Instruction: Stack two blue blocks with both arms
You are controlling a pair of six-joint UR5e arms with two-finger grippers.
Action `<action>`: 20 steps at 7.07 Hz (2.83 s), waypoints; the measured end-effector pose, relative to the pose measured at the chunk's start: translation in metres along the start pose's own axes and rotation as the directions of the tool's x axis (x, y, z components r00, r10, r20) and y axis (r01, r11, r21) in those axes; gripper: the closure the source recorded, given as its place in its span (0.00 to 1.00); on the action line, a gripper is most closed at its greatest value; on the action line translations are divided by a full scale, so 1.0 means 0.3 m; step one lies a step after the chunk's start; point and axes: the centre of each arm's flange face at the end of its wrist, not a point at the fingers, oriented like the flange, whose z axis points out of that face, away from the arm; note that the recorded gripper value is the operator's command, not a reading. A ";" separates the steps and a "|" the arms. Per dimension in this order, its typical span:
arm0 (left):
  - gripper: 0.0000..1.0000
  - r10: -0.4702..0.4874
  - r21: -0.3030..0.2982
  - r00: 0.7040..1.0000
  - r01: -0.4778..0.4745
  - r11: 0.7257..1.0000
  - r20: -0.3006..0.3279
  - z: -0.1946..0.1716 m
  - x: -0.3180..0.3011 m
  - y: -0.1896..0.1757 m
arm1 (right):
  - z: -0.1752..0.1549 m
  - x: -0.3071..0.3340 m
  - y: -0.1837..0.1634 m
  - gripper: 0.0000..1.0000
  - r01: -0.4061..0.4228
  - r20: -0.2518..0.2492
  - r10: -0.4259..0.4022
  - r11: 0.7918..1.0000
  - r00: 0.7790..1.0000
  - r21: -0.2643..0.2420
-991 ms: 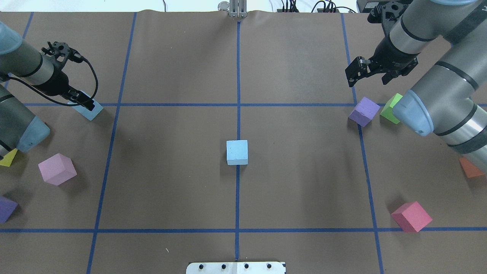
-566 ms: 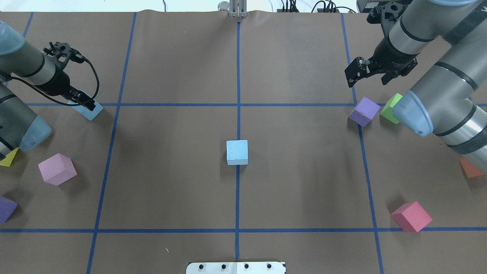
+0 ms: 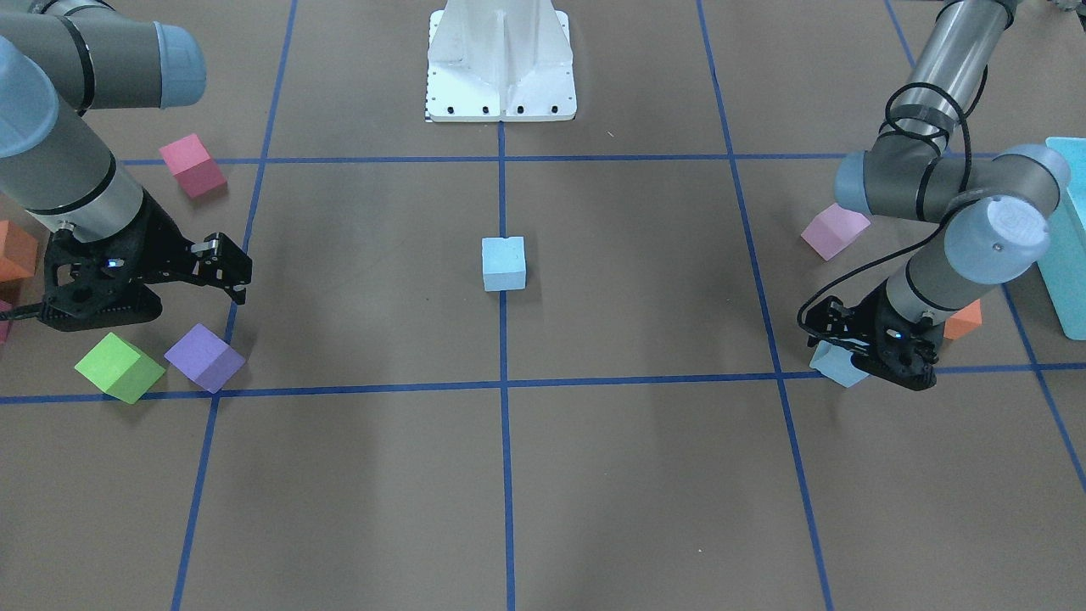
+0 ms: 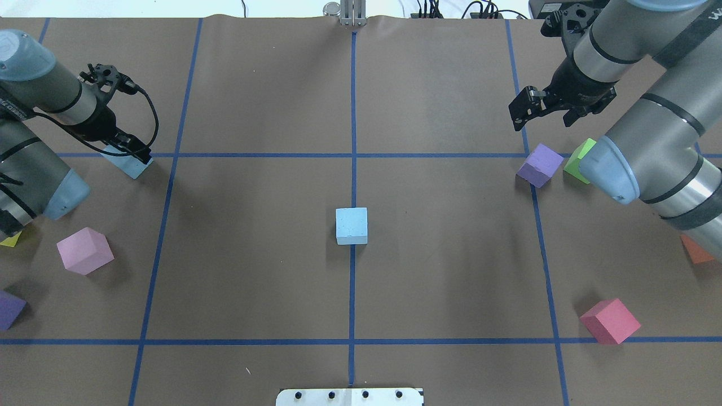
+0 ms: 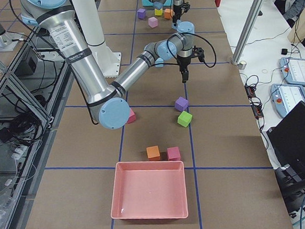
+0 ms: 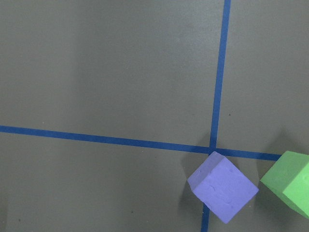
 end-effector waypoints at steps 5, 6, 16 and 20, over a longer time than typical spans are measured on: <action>0.34 0.014 -0.020 1.000 -0.014 1.000 0.005 0.031 -0.025 0.023 | 0.000 -0.002 0.001 0.00 0.002 -0.002 -0.002 1.000 1.000 0.002; 0.35 0.012 -0.021 1.000 -0.011 1.000 0.004 0.033 -0.024 0.023 | -0.001 -0.004 0.000 0.00 0.002 -0.002 -0.002 1.000 1.000 0.003; 0.33 -0.419 -0.028 0.904 0.418 0.908 -0.090 -0.350 0.582 -0.059 | 0.006 0.003 0.000 0.00 -0.001 -0.001 0.001 1.000 1.000 -0.003; 0.33 -0.571 -0.059 0.820 0.569 0.820 -0.038 -0.401 0.994 -0.145 | 0.006 0.005 -0.001 0.00 -0.003 0.001 0.003 1.000 1.000 -0.007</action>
